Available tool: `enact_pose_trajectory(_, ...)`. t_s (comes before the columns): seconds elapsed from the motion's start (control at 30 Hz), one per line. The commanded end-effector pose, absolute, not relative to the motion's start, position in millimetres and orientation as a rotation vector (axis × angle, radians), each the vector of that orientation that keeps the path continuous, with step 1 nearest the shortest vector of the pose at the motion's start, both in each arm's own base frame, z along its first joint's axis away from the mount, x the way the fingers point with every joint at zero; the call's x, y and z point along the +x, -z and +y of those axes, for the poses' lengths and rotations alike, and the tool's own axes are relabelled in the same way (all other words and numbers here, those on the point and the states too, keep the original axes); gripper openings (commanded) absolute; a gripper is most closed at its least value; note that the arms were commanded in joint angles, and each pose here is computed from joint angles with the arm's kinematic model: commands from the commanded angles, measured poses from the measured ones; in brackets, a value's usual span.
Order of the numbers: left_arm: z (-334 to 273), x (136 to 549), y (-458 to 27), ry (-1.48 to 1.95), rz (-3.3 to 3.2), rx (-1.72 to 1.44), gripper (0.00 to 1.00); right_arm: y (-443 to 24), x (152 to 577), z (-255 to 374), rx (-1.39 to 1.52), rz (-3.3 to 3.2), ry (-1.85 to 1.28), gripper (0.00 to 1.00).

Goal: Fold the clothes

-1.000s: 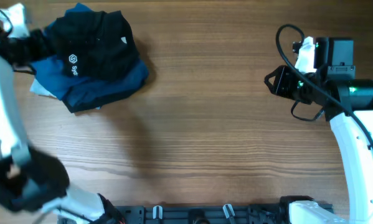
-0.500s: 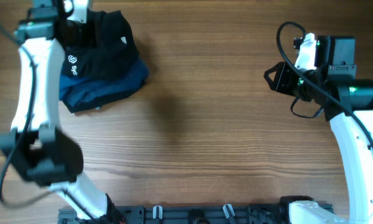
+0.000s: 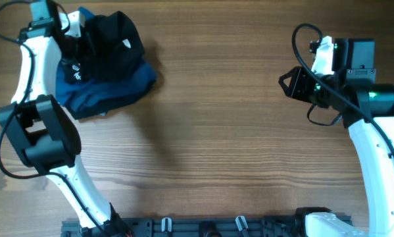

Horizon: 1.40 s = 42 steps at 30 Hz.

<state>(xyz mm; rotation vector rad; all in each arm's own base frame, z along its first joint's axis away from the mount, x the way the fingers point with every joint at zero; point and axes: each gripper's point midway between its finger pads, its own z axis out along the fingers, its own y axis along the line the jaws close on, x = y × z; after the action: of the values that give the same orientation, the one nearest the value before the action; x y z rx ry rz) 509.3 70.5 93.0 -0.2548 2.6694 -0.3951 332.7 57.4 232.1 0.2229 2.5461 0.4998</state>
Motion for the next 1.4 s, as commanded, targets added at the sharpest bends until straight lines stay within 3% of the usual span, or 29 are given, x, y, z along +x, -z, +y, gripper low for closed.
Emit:
enact_pose_trajectory(0.0, 104.7, 489.5, -76.8, 0.338, 2.715, -0.398, 0.11, -237.1, 333.7, 58.2, 0.218, 2.533, -0.51, 0.36)
enact_pose_trajectory(0.1, 89.2, 488.8, -139.0, 0.314, 2.619, -0.306, 0.29, -242.4, 334.7, 59.1, 0.209, 2.51, -0.517, 0.41)
enact_pose_trajectory(0.2, 57.4, 476.8, -200.4, 0.307, 2.537, -0.203, 0.38, -259.0, 333.6, 59.4, 0.189, 2.451, -0.519, 0.49)
enact_pose_trajectory(0.27, 25.7, 458.7, -245.3, 0.308, 2.48, -0.096, 0.49, -282.7, 331.4, 59.4, 0.151, 2.376, -0.513, 0.51)
enact_pose_trajectory(0.4, -20.6, 411.0, -311.8, 0.257, 2.389, 0.059, 1.0, -341.3, 312.2, 59.1, -0.005, 2.205, -0.455, 0.55)
enact_pose_trajectory(0.53, -54.7, 346.7, -346.7, 0.229, 2.371, 0.171, 1.0, -407.5, 264.8, 59.4, -0.136, 1.979, -0.392, 0.69)
enact_pose_trajectory(0.63, -61.2, 318.7, -345.2, 0.271, 2.428, 0.128, 1.0, -425.7, 235.0, 58.7, -0.148, 1.902, -0.382, 0.98)
enact_pose_trajectory(0.83, -59.8, 295.1, -330.6, 0.279, 2.536, 0.104, 1.0, -434.9, 196.7, 58.0, -0.156, 1.848, -0.375, 1.0)
enact_pose_trajectory(1.07, -59.9, 296.1, -330.7, 0.279, 2.534, 0.104, 1.0, -412.4, 192.8, 58.1, -0.12, 1.951, -0.403, 0.99)
enact_pose_trajectory(1.27, -60.0, 296.1, -330.7, 0.279, 2.534, 0.105, 1.0, -396.6, 189.0, 57.8, 0.194, 2.045, -0.593, 1.0)
enact_pose_trajectory(1.37, -59.9, 296.1, -330.7, 0.279, 2.534, 0.104, 1.0, -393.0, 189.9, 49.7, 0.182, 2.053, -0.514, 0.99)
